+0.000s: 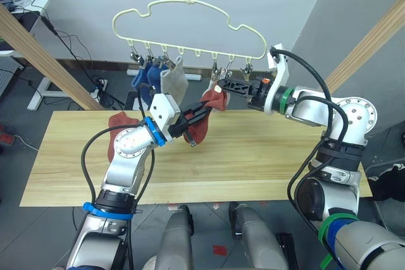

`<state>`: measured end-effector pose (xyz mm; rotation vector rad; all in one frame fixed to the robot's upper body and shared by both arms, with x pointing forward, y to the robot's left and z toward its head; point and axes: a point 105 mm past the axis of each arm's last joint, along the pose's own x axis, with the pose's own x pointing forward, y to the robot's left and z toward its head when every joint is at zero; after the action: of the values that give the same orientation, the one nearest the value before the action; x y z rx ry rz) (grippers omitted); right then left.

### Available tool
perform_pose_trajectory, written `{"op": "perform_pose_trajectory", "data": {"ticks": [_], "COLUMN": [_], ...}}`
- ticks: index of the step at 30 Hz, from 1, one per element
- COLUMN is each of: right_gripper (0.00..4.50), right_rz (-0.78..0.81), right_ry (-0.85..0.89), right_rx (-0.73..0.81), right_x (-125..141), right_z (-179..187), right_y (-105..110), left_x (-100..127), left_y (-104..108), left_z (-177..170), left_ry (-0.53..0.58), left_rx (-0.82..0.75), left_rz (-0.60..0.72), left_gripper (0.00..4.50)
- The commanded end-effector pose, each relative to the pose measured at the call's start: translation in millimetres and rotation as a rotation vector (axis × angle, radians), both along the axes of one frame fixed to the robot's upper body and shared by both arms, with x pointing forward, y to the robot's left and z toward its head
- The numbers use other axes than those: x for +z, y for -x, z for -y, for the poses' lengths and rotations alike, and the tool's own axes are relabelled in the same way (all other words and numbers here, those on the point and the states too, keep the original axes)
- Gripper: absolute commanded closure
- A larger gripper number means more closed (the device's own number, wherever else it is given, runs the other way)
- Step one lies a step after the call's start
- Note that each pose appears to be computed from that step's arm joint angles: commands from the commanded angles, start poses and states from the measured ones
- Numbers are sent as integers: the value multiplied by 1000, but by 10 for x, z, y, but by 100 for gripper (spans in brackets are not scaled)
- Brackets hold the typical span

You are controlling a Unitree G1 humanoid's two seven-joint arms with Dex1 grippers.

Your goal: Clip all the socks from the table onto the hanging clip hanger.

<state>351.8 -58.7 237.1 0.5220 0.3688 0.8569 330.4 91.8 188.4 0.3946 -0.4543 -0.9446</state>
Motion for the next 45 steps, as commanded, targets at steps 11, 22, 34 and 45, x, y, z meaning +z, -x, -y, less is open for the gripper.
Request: {"op": "perform_pose_trajectory", "data": {"ticks": [11, 22, 34, 45], "right_gripper": [0, 0, 132, 164], "right_rz": [223, 612, 740, 790], "right_ry": [220, 443, 388, 380], "right_rx": [-168, -504, -670, -748], "right_x": [-72, -45, 133, 213], "right_z": [476, 481, 265, 209], "right_y": [276, 223, 153, 1], "left_x": [-3, 59, 540, 527], "left_y": [-142, 113, 522, 556], "left_z": [-63, -386, -414, -412], "left_ry": [81, 110, 225, 229], "left_rx": [34, -73, -185, -148], "left_rz": [-138, -280, -283, -269], "left_gripper": [211, 3, 0, 0]}}
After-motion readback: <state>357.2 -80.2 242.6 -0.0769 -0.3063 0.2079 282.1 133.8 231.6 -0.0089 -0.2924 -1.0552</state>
